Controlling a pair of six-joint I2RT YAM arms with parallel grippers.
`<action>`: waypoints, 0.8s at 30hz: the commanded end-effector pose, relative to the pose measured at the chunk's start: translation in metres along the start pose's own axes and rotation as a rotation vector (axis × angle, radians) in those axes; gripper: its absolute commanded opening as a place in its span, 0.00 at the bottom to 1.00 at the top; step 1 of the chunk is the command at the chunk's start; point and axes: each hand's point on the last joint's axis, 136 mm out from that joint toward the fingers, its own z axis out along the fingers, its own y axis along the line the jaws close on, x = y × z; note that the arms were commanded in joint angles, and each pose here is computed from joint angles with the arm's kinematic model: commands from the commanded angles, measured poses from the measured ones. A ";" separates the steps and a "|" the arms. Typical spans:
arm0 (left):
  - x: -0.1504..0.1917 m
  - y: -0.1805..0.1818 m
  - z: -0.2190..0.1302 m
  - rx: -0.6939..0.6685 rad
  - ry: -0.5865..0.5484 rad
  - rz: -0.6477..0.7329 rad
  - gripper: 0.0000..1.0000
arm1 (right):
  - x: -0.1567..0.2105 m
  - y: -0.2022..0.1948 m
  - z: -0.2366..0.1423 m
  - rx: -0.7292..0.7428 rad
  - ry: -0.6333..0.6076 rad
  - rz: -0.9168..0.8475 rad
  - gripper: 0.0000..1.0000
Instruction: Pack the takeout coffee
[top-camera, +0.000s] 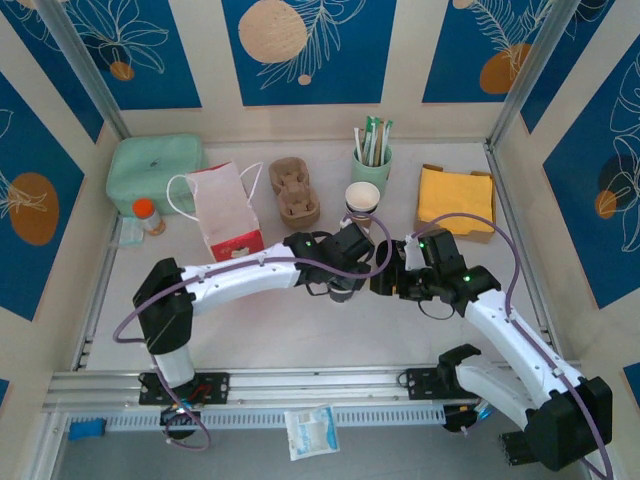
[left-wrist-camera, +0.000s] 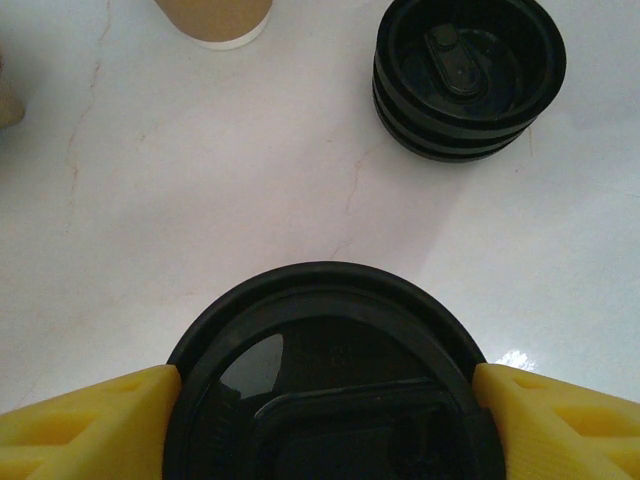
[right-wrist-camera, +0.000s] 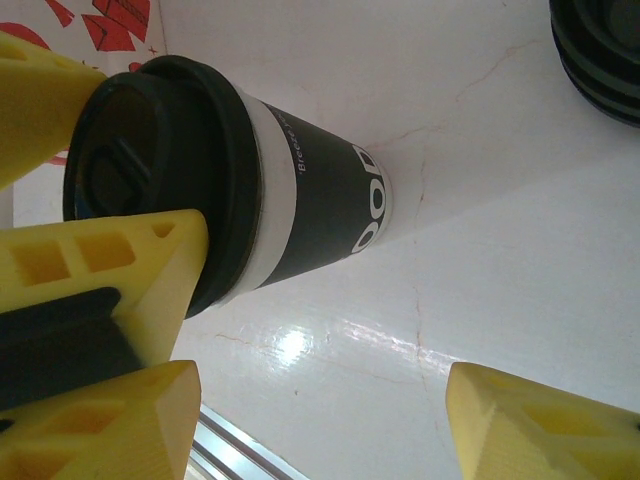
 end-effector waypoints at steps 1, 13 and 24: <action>0.008 -0.002 0.004 -0.004 0.021 0.000 0.74 | -0.004 -0.001 -0.001 0.005 -0.013 -0.016 0.66; 0.017 0.000 0.008 -0.010 0.044 0.002 0.76 | -0.005 -0.002 -0.002 0.006 -0.018 -0.012 0.66; 0.013 -0.001 0.003 0.000 0.031 -0.008 0.87 | -0.006 0.000 -0.006 0.001 -0.024 -0.012 0.66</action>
